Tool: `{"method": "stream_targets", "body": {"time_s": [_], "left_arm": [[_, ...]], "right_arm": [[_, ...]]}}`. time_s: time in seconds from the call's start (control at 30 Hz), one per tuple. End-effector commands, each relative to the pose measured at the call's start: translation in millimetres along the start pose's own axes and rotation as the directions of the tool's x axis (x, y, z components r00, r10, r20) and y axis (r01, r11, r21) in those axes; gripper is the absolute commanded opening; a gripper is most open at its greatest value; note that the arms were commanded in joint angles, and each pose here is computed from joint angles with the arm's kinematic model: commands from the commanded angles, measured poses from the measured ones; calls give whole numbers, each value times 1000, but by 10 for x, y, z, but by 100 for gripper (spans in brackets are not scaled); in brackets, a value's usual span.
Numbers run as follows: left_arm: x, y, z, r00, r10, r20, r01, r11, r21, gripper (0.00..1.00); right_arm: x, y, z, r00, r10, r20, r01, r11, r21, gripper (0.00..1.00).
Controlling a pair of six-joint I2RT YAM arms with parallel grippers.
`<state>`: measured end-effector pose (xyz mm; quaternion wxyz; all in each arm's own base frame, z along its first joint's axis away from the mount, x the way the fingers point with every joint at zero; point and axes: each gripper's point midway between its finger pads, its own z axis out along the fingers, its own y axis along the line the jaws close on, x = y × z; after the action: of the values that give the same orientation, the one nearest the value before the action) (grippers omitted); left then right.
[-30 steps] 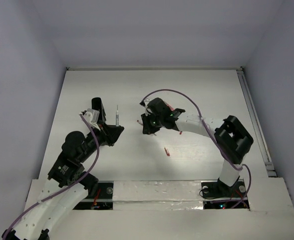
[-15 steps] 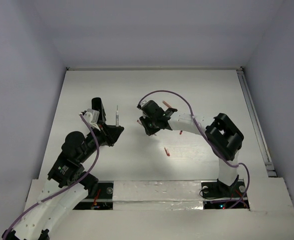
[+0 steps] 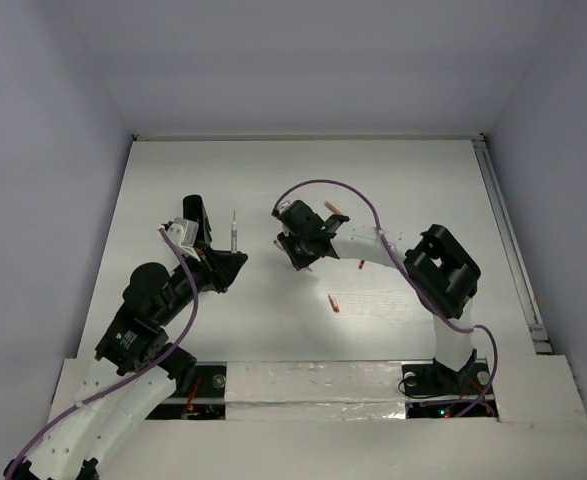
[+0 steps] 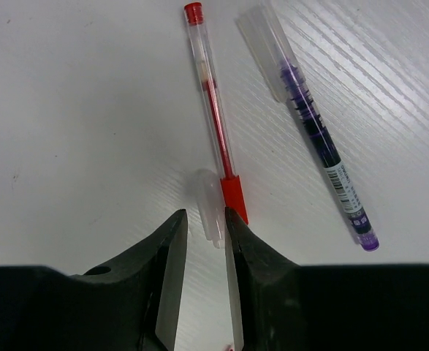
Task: Sort the stationery into containers
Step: Pick up the pen cap from the center of the board.
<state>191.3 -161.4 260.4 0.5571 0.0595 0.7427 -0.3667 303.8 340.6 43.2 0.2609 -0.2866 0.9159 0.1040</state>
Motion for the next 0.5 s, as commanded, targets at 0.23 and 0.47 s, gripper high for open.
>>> {"method": "stream_targets", "body": {"time_s": [0.23, 0.47], "left_arm": [[-125, -57, 5, 999, 22, 41, -23, 1000, 20, 0], [-127, -58, 2, 999, 22, 42, -23, 1000, 21, 0]], "right_arm": [[-129, 40, 53, 999, -40, 14, 40, 999, 1, 35], [-87, 116, 71, 998, -62, -3, 62, 998, -1, 34]]}}
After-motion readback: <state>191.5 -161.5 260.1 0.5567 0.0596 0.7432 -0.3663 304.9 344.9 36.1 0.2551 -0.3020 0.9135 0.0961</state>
